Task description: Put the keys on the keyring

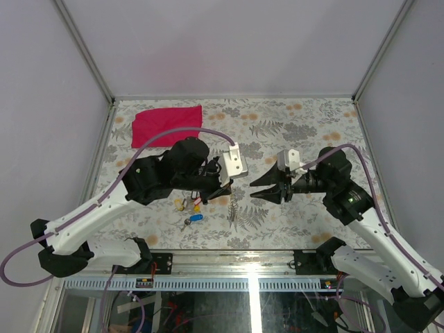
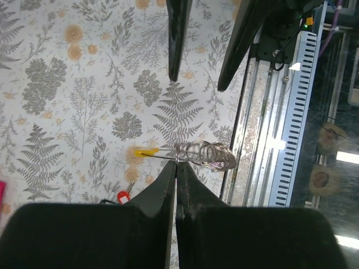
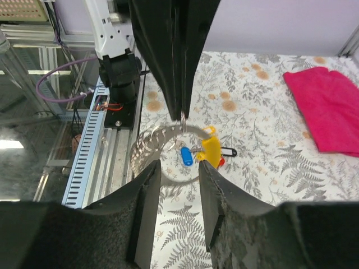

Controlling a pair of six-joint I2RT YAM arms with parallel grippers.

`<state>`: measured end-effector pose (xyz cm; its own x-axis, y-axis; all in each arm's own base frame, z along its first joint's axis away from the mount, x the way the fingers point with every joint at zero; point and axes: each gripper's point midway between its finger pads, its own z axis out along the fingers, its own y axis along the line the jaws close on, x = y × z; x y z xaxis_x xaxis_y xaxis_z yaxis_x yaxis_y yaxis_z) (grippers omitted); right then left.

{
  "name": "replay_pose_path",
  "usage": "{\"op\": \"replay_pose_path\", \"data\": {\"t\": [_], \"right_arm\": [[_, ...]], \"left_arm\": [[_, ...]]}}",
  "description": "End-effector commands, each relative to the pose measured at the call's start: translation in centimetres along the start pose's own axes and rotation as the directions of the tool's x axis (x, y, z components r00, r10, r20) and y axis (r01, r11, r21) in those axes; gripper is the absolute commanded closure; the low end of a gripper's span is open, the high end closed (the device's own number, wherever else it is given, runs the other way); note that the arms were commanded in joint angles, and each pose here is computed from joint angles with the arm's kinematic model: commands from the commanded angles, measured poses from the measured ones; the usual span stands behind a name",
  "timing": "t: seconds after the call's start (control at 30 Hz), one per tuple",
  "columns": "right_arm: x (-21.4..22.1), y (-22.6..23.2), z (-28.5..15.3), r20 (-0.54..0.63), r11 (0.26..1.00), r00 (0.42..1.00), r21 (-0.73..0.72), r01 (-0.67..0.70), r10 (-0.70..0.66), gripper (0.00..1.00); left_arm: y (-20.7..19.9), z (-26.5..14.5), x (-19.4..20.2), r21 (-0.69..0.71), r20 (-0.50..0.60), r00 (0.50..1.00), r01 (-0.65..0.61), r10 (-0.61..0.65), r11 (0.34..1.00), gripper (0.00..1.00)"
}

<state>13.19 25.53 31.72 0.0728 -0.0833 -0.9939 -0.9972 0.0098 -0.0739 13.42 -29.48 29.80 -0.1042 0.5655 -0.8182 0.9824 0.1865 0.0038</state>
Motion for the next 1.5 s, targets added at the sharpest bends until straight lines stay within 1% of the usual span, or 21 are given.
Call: {"op": "replay_pose_path", "data": {"t": [0.0,0.33,0.6,0.7,0.9,1.03,1.13,1.27,1.37,1.4,1.47], "right_arm": [[-0.6,0.1,0.4,0.07,0.999,0.996,-0.017,0.05,-0.049,0.62],[-1.1,-0.5,2.2,0.115,0.997,0.991,-0.038,0.071,-0.066,0.65],[-0.1,-0.3,3.8,0.098,0.996,0.994,-0.071,0.06,-0.053,0.72],[0.1,-0.4,4.1,0.096,0.995,0.994,-0.077,0.057,-0.049,0.72],[0.4,-0.1,4.5,0.089,0.994,0.995,-0.094,0.049,-0.04,0.78],[1.1,-0.1,4.6,0.069,0.994,0.997,-0.097,0.042,-0.036,0.8],[1.2,-0.1,4.7,0.064,0.994,0.997,-0.1,0.042,-0.036,0.85],[0.9,0.1,4.8,0.069,0.992,0.997,-0.116,0.045,-0.037,0.99],[0.7,0.1,4.7,0.073,0.993,0.996,-0.11,0.05,-0.042,1.0],[0.6,0.1,4.6,0.075,0.993,0.996,-0.103,0.055,-0.047,1.0],[0.4,0.0,4.4,0.085,0.994,0.995,-0.086,0.067,-0.059,1.0]], "left_arm": [[0.9,-1.2,-1.1,-0.064,0.003,0.999,-0.046,0.046,0.997,1.0],[0.4,-0.4,-1.5,-0.041,-0.003,0.998,-0.061,0.061,0.997,1.0],[-0.2,-0.2,-1.6,-0.025,-0.003,0.998,-0.068,0.068,0.997,1.0],[-0.4,-0.2,-1.6,-0.019,-0.002,0.997,-0.072,0.072,0.997,1.0],[-0.6,-0.1,-1.7,-0.011,-0.003,0.997,-0.076,0.075,0.997,1.0],[-0.7,-0.2,-1.8,-0.011,0.001,0.997,-0.082,0.082,0.997,1.0],[-0.7,-0.1,-1.8,-0.009,0.0,0.996,-0.085,0.085,0.996,1.0],[-0.8,-0.2,-1.8,-0.008,0.003,0.996,-0.088,0.088,0.996,1.0],[-0.7,-0.7,-2.2,-0.023,0.032,0.996,-0.086,0.086,0.996,1.0],[-0.7,-0.9,-2.5,-0.03,0.047,0.995,-0.083,0.084,0.996,0.98],[-0.9,-1.9,-3.2,-0.042,0.098,0.992,-0.077,0.081,0.996,0.87]]}}
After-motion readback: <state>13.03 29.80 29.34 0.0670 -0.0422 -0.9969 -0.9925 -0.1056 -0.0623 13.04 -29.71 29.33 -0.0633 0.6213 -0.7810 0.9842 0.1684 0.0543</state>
